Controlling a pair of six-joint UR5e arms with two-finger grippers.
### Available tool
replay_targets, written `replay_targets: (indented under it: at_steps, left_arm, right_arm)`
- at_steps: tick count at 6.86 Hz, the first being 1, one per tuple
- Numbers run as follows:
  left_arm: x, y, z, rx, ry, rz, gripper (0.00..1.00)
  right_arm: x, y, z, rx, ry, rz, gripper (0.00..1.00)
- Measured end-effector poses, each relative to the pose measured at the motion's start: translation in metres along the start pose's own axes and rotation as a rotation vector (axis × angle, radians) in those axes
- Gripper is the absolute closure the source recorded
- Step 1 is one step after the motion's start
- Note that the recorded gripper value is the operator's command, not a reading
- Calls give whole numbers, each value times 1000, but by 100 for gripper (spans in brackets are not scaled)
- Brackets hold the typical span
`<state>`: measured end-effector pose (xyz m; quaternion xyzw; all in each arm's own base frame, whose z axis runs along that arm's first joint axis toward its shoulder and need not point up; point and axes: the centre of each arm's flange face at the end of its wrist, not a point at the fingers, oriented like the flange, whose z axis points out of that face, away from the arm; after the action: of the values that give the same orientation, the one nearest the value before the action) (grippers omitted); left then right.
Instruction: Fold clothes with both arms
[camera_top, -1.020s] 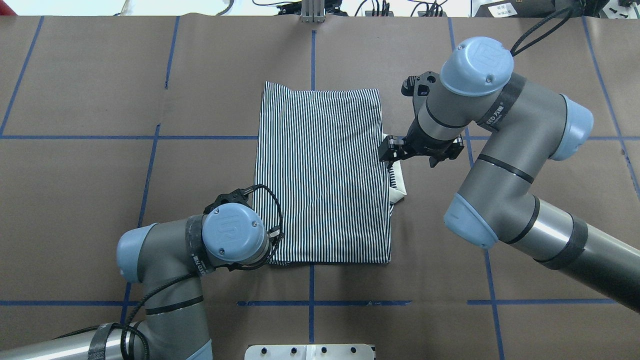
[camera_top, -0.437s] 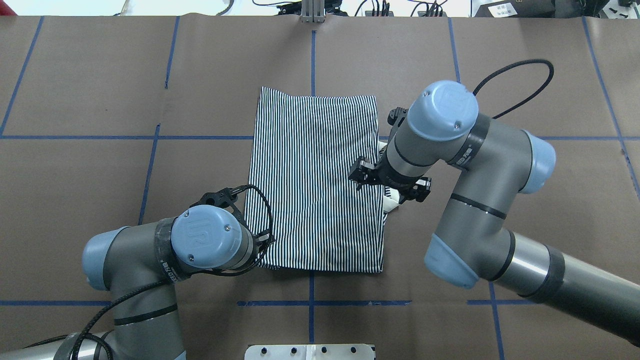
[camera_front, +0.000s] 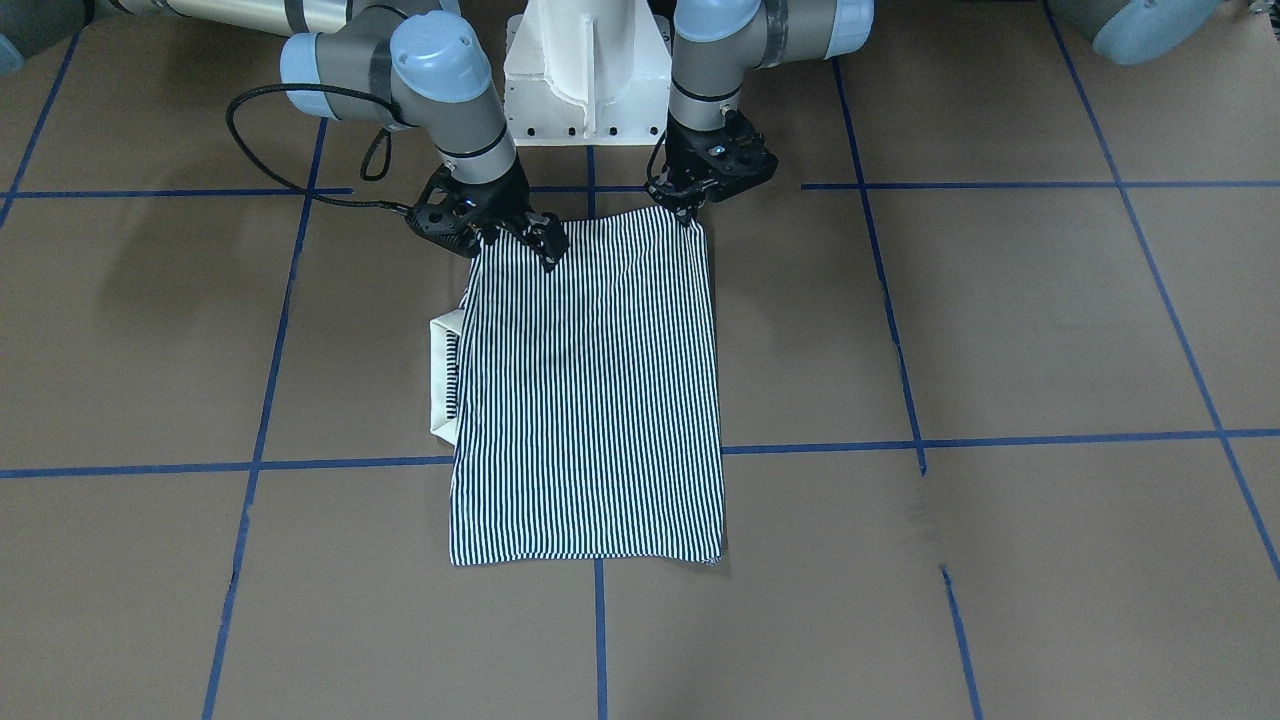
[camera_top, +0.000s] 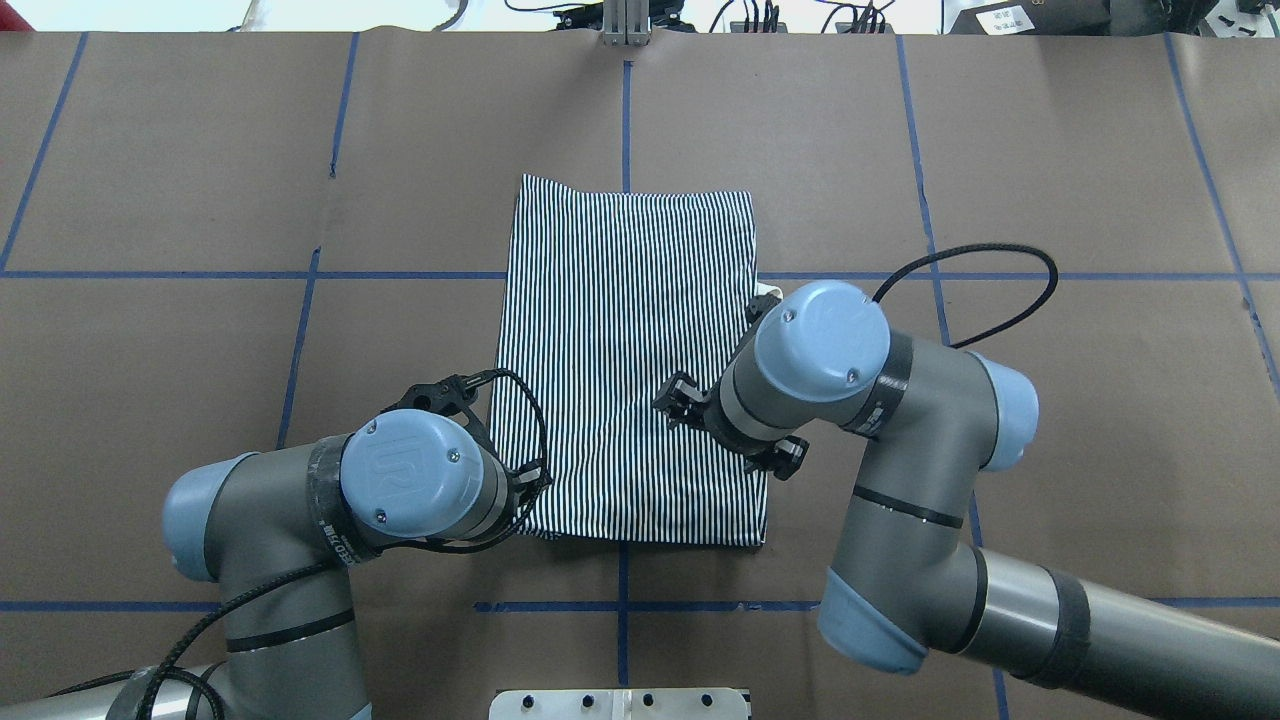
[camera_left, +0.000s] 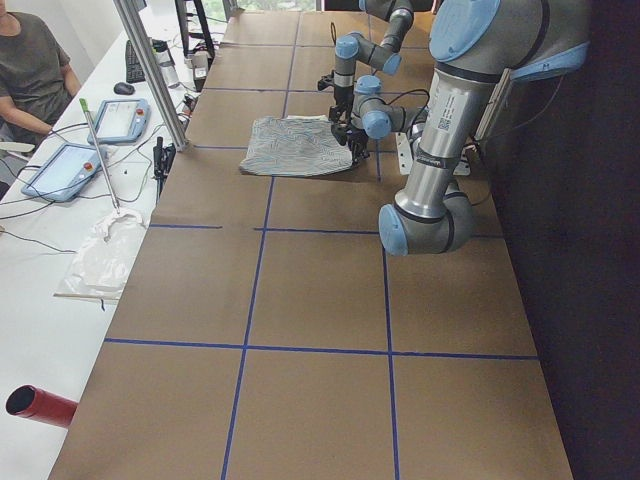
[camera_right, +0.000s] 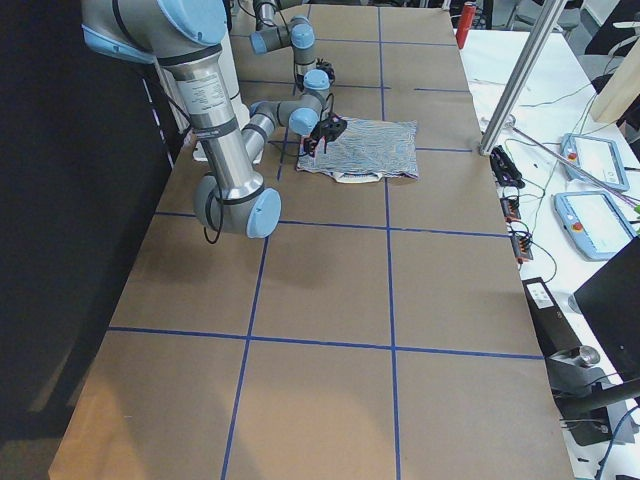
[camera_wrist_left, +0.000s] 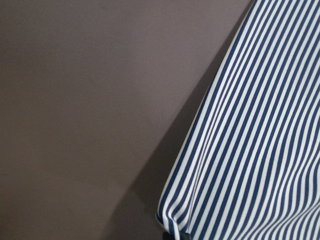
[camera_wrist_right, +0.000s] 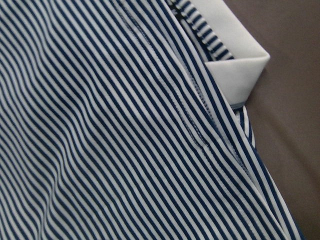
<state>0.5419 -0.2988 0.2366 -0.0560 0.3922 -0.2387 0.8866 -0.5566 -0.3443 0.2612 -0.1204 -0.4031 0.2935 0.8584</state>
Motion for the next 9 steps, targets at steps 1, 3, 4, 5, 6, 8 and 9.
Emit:
replay_targets:
  at_steps: [1, 3, 4, 5, 6, 8, 9]
  left_arm:
    - [1, 1, -1, -2, 3, 1, 100]
    - [2, 1, -2, -2, 4, 1, 100]
    - [2, 1, -1, -2, 3, 1, 100]
    - [2, 1, -1, -2, 3, 1, 100]
    - [2, 1, -1, -3, 3, 1, 100]
    - [2, 1, -1, -2, 3, 1, 100]
    - [1, 1, -1, -1, 2, 1, 100]
  right_arm:
    - [7, 5, 11, 17, 46, 42, 0]
    - [13, 7, 21, 42, 96, 57, 0]
    - [13, 6, 24, 58, 102, 33, 0]
    - [13, 4, 27, 70, 105, -9, 0]
    - [12, 3, 29, 75, 108, -60, 0]
    - [12, 2, 30, 69, 114, -119, 0]
    - [13, 1, 31, 67, 115, -140, 0]
